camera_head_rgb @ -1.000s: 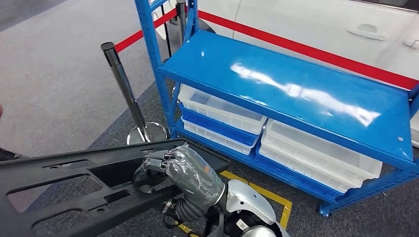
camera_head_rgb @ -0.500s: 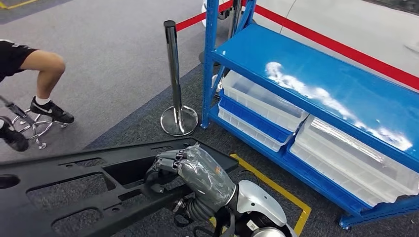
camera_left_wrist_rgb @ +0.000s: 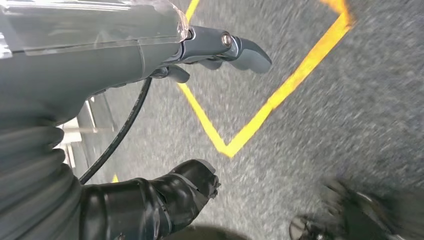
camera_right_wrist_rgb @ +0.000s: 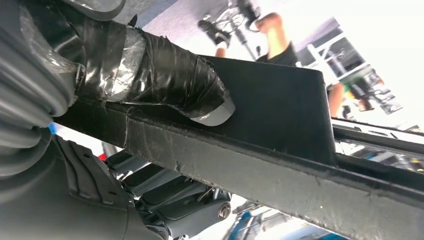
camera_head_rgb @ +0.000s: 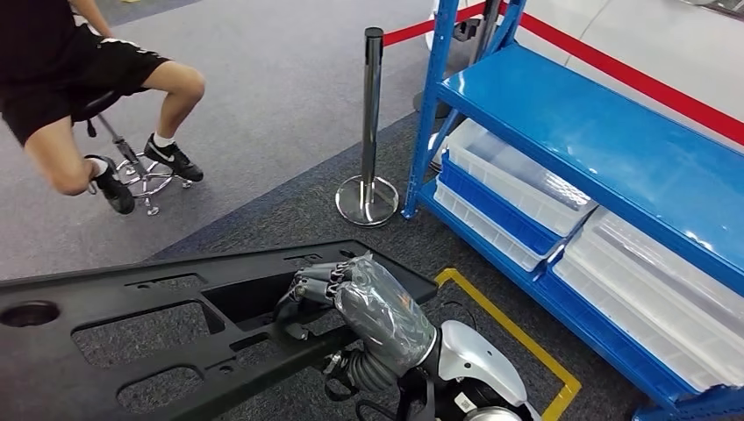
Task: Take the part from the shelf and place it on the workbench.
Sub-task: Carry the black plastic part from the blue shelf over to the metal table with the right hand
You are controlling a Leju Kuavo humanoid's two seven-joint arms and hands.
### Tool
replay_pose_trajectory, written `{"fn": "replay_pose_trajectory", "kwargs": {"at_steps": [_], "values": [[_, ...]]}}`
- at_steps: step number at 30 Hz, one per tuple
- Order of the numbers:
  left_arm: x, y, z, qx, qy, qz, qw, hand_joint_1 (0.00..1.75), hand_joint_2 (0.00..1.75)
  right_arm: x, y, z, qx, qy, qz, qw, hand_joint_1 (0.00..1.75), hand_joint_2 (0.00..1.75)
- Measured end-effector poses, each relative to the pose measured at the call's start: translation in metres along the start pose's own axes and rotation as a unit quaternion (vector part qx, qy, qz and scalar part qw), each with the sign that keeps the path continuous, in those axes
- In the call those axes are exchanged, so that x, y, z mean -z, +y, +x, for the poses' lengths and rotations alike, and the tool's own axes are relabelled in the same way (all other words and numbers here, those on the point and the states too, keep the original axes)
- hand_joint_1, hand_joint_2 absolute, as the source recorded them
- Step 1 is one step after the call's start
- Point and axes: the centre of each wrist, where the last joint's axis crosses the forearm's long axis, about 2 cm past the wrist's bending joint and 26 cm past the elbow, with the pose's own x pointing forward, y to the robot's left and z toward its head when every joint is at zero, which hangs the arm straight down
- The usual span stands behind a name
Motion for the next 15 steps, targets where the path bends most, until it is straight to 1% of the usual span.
{"fn": "replay_pose_trajectory", "kwargs": {"at_steps": [4, 8, 12, 15], "values": [[0.000, 0.002, 0.000, -0.002, -0.003, 0.002, 1.000, 0.00, 1.75, -0.006, -0.010, -0.001, 0.002, 0.002, -0.013, 1.000, 1.75, 1.75], [-0.001, 0.003, 0.002, -0.009, -0.018, 0.004, 1.000, 0.00, 1.75, -0.010, -0.019, 0.000, -0.002, -0.002, -0.021, 1.000, 1.75, 1.75], [0.000, 0.005, -0.003, -0.015, -0.021, 0.006, 1.000, 0.00, 1.75, -0.011, -0.021, 0.000, -0.006, 0.002, -0.021, 1.000, 1.75, 1.75], [0.000, 0.005, -0.003, -0.015, -0.022, 0.008, 1.000, 0.00, 1.75, -0.011, -0.021, 0.000, -0.009, 0.006, -0.021, 1.000, 1.75, 1.75]]}}
